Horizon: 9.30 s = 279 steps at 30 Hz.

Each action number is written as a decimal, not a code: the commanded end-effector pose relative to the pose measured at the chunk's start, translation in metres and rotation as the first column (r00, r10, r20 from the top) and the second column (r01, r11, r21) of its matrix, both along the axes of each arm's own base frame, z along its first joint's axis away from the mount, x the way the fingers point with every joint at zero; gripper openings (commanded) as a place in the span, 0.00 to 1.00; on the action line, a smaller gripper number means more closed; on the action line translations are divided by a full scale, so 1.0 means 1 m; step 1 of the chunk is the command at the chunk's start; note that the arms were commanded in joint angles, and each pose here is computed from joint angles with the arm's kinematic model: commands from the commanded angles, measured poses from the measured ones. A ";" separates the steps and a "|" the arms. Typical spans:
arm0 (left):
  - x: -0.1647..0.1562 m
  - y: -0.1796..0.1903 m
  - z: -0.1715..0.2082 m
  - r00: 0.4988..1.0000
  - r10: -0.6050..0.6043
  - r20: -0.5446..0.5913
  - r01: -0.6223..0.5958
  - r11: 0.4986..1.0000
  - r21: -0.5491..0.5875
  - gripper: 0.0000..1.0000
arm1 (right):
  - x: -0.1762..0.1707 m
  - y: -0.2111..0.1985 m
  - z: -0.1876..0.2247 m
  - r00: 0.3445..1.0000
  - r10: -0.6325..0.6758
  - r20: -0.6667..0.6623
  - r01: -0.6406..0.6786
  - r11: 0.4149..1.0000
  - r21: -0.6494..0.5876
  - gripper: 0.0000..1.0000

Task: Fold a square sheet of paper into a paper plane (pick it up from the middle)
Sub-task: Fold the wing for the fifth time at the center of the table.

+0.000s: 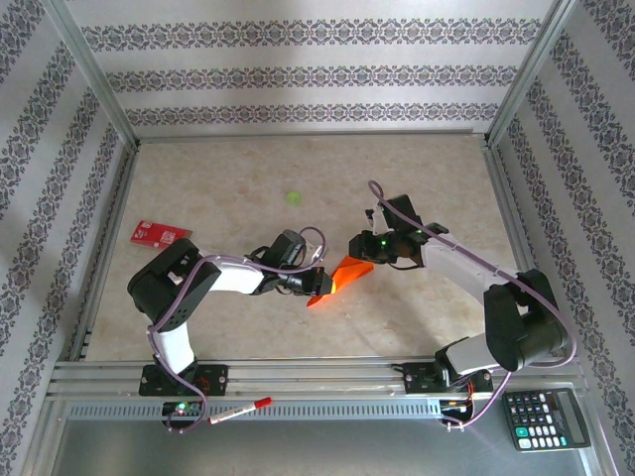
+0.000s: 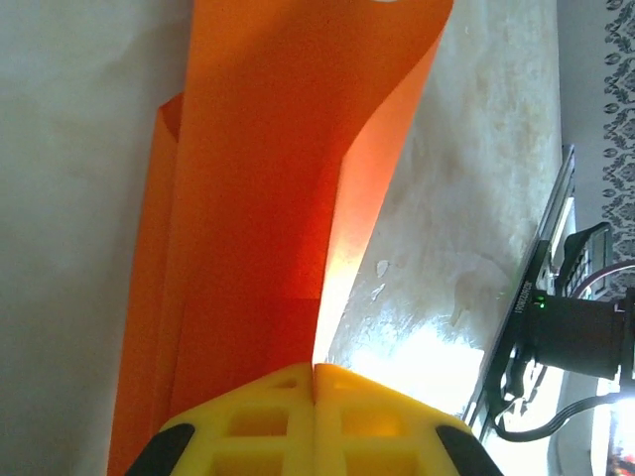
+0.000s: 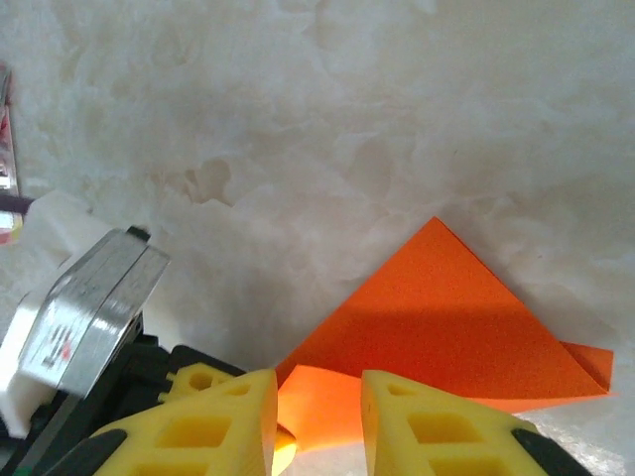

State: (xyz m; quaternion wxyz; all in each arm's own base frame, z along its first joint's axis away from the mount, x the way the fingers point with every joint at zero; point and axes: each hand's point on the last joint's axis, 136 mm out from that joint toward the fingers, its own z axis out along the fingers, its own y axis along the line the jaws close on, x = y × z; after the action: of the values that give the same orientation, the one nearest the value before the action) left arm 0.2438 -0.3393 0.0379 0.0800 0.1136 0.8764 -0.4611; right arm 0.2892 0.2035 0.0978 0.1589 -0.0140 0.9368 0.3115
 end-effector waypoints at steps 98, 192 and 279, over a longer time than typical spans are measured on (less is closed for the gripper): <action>-0.001 0.054 -0.003 0.965 0.222 -0.139 -0.206 0.971 0.121 0.47 | 0.003 0.032 -0.105 0.970 0.190 -0.149 -0.203 0.976 -0.079 0.05; -0.020 0.028 0.004 0.995 0.000 -0.095 0.019 0.980 0.197 0.32 | 0.006 0.024 -0.104 0.971 0.186 -0.153 -0.198 0.978 -0.069 0.06; -0.018 0.056 -0.034 0.985 0.037 -0.166 0.010 0.962 0.274 0.00 | 0.000 0.006 -0.119 0.965 0.166 -0.202 -0.196 0.971 -0.136 0.02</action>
State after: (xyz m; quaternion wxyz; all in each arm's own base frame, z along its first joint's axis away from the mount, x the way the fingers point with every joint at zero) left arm 0.2410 -0.3052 0.0192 0.0281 0.1126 0.9206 -0.3728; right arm 0.3020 0.2402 0.0143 0.0750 -0.1004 0.9384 0.3220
